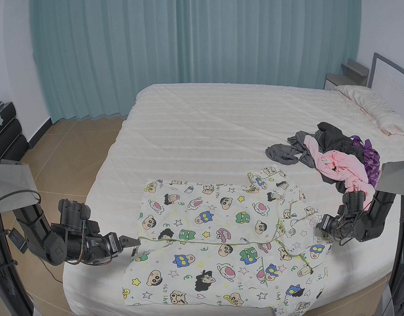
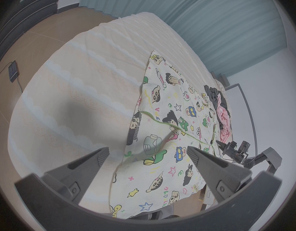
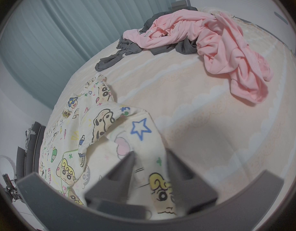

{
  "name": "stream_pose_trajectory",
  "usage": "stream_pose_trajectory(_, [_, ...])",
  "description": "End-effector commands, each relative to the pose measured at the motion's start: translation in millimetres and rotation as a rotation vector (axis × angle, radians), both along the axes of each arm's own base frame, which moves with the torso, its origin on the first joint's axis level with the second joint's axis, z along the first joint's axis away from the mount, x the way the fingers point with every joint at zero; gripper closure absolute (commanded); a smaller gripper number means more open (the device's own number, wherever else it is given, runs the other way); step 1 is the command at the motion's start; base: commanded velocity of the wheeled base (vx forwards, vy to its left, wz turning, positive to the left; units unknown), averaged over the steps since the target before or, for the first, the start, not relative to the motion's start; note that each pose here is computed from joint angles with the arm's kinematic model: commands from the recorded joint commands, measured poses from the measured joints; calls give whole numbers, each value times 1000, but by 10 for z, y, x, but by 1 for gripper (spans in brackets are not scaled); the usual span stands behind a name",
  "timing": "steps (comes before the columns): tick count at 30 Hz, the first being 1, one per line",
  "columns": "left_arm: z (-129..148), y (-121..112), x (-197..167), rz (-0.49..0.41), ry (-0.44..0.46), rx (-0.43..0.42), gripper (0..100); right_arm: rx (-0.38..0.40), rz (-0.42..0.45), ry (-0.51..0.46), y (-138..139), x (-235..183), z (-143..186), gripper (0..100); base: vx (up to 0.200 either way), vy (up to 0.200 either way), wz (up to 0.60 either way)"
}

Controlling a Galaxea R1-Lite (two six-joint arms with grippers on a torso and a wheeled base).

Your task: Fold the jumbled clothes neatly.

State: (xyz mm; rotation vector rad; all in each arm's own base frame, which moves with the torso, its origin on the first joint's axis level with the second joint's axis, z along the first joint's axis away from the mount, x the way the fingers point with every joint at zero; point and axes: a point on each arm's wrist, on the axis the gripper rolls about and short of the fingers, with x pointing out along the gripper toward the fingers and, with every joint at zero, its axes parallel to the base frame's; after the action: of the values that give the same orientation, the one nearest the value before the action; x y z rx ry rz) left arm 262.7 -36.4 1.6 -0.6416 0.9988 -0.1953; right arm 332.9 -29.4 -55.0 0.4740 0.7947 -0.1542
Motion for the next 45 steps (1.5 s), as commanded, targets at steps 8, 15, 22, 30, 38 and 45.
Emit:
stream_pose_trajectory(8, [-18, 2, -20, -1, 10, 2, 0, -2, -57, -26, -180, -68, 143, 100, 0, 0, 0])
stream_pose_trajectory(15, [-18, 2, -19, 0, 10, 3, 0, -11, -77, -8, -220, -121, 130, 100, 0, 0, 0])
stream_pose_trajectory(22, [-19, -2, -24, -4, 11, 3, 0, -9, -87, 1, -248, -163, 124, 100, 0, 0, 0])
stream_pose_trajectory(30, [-24, -8, -45, -6, 18, 2, 0, -8, -97, -108, -255, -222, 326, 0, 0, 0, 0])
stream_pose_trajectory(38, [-45, -60, -160, -31, 48, 8, 0, 6, -107, -140, -175, -582, 572, 0, -200, 0, 0])
stream_pose_trajectory(45, [-68, -120, -242, -59, 71, 15, 0, 17, -111, -167, -120, -775, 697, 0, -200, 0, 0])
